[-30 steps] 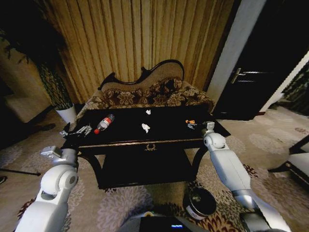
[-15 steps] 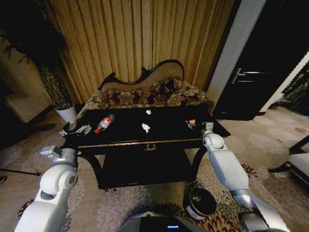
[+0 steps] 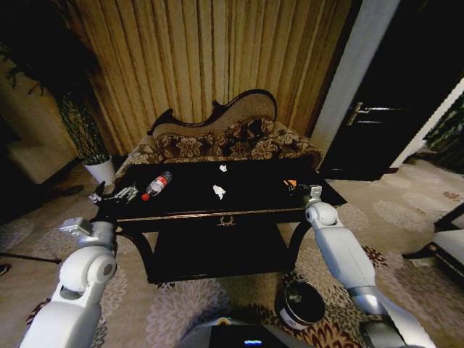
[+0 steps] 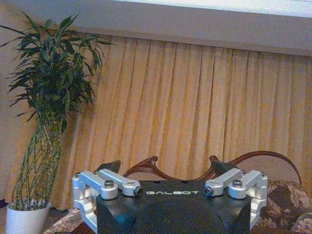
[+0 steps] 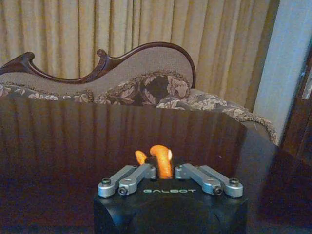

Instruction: Move to the front of the table and place the trash on the table into the trash bin.

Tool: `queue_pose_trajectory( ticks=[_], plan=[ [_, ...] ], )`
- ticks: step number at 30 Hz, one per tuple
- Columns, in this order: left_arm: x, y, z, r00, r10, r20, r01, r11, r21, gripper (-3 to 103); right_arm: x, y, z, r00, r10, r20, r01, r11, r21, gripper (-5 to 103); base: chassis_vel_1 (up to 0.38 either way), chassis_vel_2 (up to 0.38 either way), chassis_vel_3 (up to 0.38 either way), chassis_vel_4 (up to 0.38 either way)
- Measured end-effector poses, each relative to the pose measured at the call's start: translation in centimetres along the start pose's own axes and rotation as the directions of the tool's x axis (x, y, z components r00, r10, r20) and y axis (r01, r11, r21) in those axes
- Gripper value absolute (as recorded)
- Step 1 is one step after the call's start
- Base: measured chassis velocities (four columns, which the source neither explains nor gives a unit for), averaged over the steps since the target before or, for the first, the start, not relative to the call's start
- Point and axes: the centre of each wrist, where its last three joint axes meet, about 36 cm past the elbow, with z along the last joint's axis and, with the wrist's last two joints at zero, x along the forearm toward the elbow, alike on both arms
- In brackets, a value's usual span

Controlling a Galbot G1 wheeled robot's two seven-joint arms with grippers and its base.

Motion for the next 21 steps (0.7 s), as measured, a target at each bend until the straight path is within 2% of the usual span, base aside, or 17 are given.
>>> queue_pose_trajectory(
  ticks=[2,3,5,9,11,12,13,17,21],
  plan=[
    [0.0,0.0,0.0,1.0,0.0,0.0,0.0,1.0,0.0,100,0.1,0.0,0.1,1.0,0.0,0.002,0.0,1.0,0.0,13,0.0,0.0,0.0,0.0],
    [0.0,0.0,-0.1,1.0,0.0,0.001,0.0,1.0,-0.002,100,0.3,0.0,0.1,1.0,0.0,0.009,0.0,1.0,-0.001,4,0.0,0.0,0.0,0.0],
    [0.0,0.1,-0.1,1.0,-0.001,0.002,0.001,1.0,-0.002,100,0.5,0.1,0.0,1.0,-0.002,0.015,0.002,1.0,-0.001,4,0.0,0.0,0.0,0.0],
    [0.0,0.1,-0.1,1.0,-0.002,0.004,0.002,1.0,-0.003,100,1.6,0.6,-1.8,0.996,-0.02,0.089,0.022,1.0,-0.02,3,0.0,0.0,0.0,0.0],
    [0.0,0.1,-0.3,1.0,-0.002,0.007,0.002,1.0,-0.004,100,3.1,1.1,-4.5,0.981,-0.039,0.188,0.045,0.999,-0.03,3,0.0,0.0,0.0,0.0],
    [0.0,0.1,-0.3,1.0,-0.002,0.007,0.002,1.0,-0.004,100,3.1,1.1,-4.5,0.981,-0.039,0.188,0.045,0.999,-0.03,3,0.0,0.0,0.0,0.0],
    [0.0,0.1,-0.3,1.0,-0.002,0.009,0.002,1.0,-0.003,100,3.9,1.3,-5.5,0.972,-0.044,0.231,0.053,0.998,-0.032,3,0.0,0.0,0.0,0.0],
    [0.0,0.0,-0.3,1.0,-0.005,0.009,0.005,1.0,0.002,100,5.5,1.4,-6.3,0.957,-0.052,0.287,0.066,0.997,-0.039,3,0.0,0.0,0.0,0.0],
    [0.0,0.0,-0.1,1.0,-0.004,0.007,0.004,1.0,0.007,100,6.7,1.6,-5.8,0.953,-0.055,0.297,0.07,0.997,-0.04,3,0.0,0.0,0.0,0.0]
  ],
)
